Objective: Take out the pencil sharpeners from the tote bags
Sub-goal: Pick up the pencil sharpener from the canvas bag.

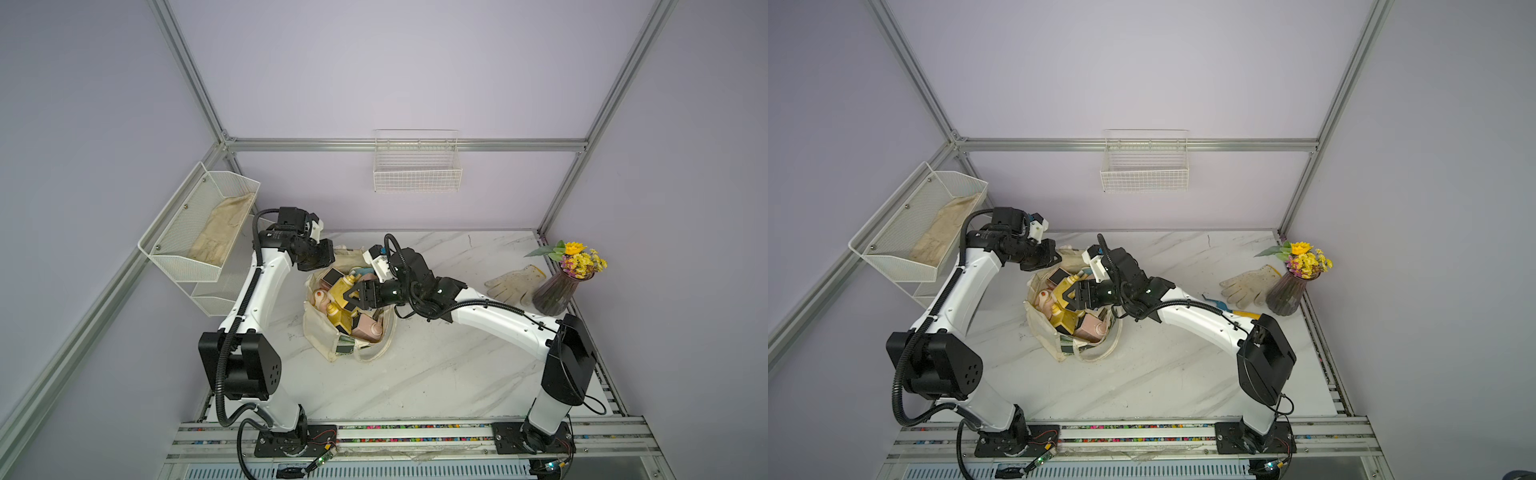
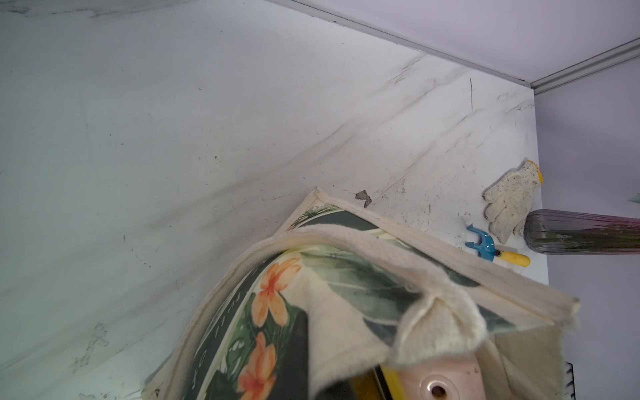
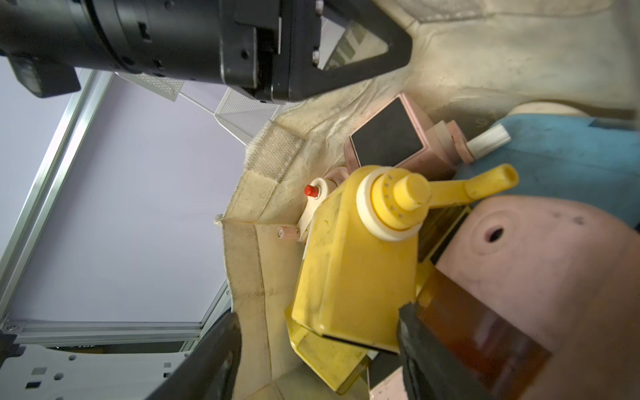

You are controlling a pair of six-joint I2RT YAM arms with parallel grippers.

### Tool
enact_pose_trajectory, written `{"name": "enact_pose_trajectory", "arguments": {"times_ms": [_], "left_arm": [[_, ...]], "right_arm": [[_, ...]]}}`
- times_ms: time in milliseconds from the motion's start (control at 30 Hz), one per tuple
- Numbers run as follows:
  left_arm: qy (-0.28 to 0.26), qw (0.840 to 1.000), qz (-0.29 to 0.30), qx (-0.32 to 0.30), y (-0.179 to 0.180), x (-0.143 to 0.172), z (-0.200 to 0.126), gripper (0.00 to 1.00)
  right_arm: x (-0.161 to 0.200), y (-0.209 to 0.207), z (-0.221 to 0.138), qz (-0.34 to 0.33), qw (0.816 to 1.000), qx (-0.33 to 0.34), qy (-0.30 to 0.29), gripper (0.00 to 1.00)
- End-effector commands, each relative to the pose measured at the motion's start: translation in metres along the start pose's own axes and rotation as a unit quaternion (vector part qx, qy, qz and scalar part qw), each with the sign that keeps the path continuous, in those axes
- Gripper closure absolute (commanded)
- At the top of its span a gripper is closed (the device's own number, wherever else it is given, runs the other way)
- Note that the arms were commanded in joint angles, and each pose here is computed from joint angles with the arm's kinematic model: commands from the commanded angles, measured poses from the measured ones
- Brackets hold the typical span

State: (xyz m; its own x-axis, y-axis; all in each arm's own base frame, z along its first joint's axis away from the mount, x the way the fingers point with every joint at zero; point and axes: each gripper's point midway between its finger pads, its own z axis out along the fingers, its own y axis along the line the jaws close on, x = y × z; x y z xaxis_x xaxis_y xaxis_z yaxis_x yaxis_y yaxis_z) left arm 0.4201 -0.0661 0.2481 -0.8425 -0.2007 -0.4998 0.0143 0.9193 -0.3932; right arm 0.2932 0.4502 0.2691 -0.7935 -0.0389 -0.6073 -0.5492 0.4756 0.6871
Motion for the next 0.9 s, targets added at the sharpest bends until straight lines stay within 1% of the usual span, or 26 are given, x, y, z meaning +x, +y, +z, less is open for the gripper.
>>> {"name": "enact_pose_trajectory", "arguments": {"times_ms": [0, 67, 200, 333, 500, 667, 733, 867], "left_arm": [[-0.046, 0.999, -0.005, 0.007, 0.001, -0.015, -0.014, 1.00], [-0.043, 0.999, -0.007, 0.013, -0.001, -0.014, -0.012, 1.00], [-0.042, 0.999, -0.007, 0.014, -0.001, -0.013, -0.011, 1.00], [-0.045, 0.999, -0.008, 0.008, 0.002, -0.014, -0.012, 1.00], [-0.046, 0.999, -0.008, 0.013, 0.000, -0.015, -0.014, 1.00], [-0.048, 0.999, -0.009, 0.012, 0.001, -0.015, -0.015, 1.00], [-0.049, 0.999, -0.009, 0.012, 0.001, -0.015, -0.016, 1.00], [-0.048, 0.999, -0.010, 0.012, 0.001, -0.015, -0.015, 1.00]], "right_arm": [[-0.005, -0.001, -0.002, 0.037, 0.999, 0.015, -0.008, 0.26], [0.001, -0.003, 0.002, 0.056, 0.998, 0.011, 0.002, 0.26], [0.009, -0.015, 0.008, 0.096, 0.995, 0.020, 0.003, 0.25], [0.022, -0.025, 0.020, 0.119, 0.993, 0.017, 0.016, 0.24], [0.028, -0.036, 0.035, 0.126, 0.991, 0.027, 0.031, 0.24], [0.036, -0.042, 0.047, 0.135, 0.990, 0.022, 0.045, 0.24], [0.035, -0.041, 0.052, 0.150, 0.988, 0.014, 0.045, 0.24], [0.030, -0.046, 0.065, 0.140, 0.989, 0.025, 0.050, 0.26]]}}
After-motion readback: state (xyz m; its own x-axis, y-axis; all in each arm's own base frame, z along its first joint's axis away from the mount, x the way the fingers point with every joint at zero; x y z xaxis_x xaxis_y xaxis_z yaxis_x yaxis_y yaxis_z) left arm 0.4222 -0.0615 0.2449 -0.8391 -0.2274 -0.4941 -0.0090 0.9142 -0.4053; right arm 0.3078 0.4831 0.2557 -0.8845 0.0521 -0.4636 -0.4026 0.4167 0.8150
